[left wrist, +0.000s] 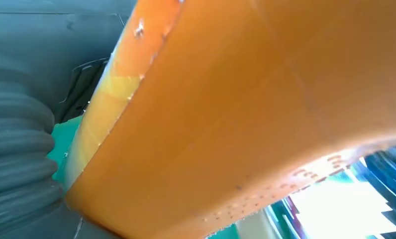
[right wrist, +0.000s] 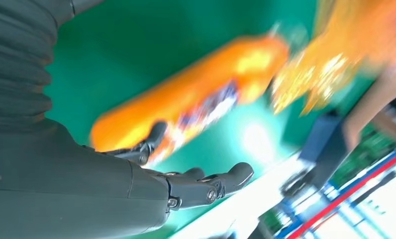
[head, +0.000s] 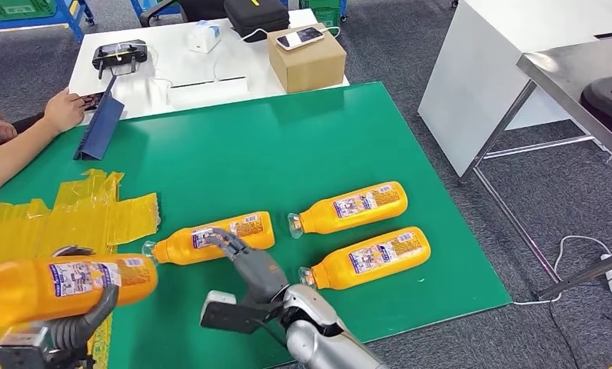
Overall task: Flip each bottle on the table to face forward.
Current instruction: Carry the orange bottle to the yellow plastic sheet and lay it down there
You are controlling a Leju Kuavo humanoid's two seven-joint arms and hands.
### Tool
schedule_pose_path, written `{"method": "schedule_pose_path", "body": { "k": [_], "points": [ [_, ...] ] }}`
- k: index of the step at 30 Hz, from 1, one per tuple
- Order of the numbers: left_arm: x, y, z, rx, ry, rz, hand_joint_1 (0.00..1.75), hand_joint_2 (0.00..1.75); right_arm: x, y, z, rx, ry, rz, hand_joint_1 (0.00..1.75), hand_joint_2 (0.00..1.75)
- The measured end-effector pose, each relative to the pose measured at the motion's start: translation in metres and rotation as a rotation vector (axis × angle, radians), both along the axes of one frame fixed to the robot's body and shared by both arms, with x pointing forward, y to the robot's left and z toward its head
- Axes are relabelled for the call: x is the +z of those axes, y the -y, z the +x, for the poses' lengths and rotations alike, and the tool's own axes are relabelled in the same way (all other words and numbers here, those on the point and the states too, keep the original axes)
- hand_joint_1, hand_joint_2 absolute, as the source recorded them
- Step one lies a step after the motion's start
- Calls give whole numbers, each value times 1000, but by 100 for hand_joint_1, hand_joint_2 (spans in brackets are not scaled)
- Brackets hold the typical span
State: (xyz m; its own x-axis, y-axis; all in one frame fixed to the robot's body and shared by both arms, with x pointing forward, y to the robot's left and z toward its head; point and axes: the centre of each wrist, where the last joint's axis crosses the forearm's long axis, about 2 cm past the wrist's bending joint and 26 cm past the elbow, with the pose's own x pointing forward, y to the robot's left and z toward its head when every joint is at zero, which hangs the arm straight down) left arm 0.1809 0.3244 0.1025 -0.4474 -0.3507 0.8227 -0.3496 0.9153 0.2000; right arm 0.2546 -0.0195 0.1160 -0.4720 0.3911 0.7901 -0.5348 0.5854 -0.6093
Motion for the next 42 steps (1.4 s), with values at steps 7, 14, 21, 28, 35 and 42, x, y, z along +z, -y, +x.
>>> {"method": "schedule_pose_path", "body": {
  "k": [7, 14, 21, 28, 35, 42],
  "points": [
    [14, -73, 9, 570, -21, 542, 175, 175, 26, 29, 57, -69, 84, -115, 0, 175],
    [0, -116, 17, 670, -218, 918, 175, 175, 22, 40, 80, -62, 23, -214, 0, 175],
    [-15, -135, 31, 648, -392, 1084, 175, 175, 13, 41, 88, -35, -61, -283, 0, 175],
    [-25, -137, 46, 561, -517, 1204, 175, 175, 9, 34, 88, -2, -94, -350, 0, 175],
    [-33, -127, 72, 423, -623, 1325, 6, 175, 18, 17, 88, 20, -86, -426, 0, 175],
    [-34, -131, 104, 285, -817, 1424, 0, 175, 29, -5, 81, 9, -12, -521, 0, 175]
  ]
}}
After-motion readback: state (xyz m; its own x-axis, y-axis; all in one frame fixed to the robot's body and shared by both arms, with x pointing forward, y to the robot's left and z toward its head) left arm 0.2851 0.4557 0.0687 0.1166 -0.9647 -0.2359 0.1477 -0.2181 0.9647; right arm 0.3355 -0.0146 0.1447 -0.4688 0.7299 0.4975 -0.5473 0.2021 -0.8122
